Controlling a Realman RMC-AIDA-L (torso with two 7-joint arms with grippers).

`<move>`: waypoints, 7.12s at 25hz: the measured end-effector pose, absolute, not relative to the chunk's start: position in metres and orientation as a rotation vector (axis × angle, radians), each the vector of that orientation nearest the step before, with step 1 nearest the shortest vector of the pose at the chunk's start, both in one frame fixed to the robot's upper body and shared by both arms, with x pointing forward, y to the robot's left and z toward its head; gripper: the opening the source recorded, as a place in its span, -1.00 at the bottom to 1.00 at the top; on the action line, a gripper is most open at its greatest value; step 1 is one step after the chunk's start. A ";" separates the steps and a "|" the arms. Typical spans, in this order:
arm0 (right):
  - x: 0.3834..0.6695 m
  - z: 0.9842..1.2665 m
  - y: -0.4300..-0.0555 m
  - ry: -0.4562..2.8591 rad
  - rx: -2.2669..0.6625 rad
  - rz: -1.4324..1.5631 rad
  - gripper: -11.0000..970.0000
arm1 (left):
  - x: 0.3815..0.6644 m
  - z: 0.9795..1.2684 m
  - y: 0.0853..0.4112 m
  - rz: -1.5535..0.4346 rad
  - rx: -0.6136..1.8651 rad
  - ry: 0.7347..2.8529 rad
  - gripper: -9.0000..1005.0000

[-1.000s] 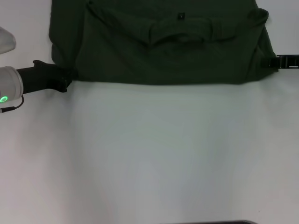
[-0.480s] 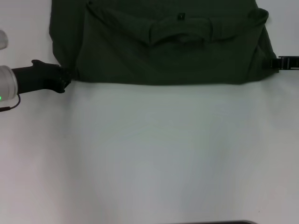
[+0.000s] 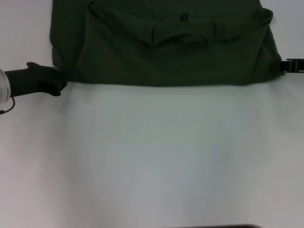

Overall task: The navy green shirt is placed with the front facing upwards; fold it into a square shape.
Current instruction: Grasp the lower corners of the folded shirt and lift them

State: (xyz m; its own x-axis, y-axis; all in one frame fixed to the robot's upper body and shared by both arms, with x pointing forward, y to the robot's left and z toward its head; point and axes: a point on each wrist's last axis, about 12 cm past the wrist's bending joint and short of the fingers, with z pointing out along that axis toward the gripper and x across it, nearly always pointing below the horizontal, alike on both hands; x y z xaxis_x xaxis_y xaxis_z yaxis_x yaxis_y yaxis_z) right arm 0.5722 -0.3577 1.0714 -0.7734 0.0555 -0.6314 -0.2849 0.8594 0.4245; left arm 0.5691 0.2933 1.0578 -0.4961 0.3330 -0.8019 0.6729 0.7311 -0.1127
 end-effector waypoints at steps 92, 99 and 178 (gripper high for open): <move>0.572 1.072 -0.357 2.361 -0.162 0.679 -0.93 | 0.577 1.052 0.272 -0.442 0.853 2.129 -0.57; 0.573 1.072 -0.357 2.359 -0.161 0.678 -0.93 | 0.577 1.050 0.272 -0.432 0.860 2.137 -0.91; 0.556 1.062 -0.367 2.343 -0.116 0.689 -0.93 | 0.569 1.062 0.273 -0.536 0.922 2.185 0.76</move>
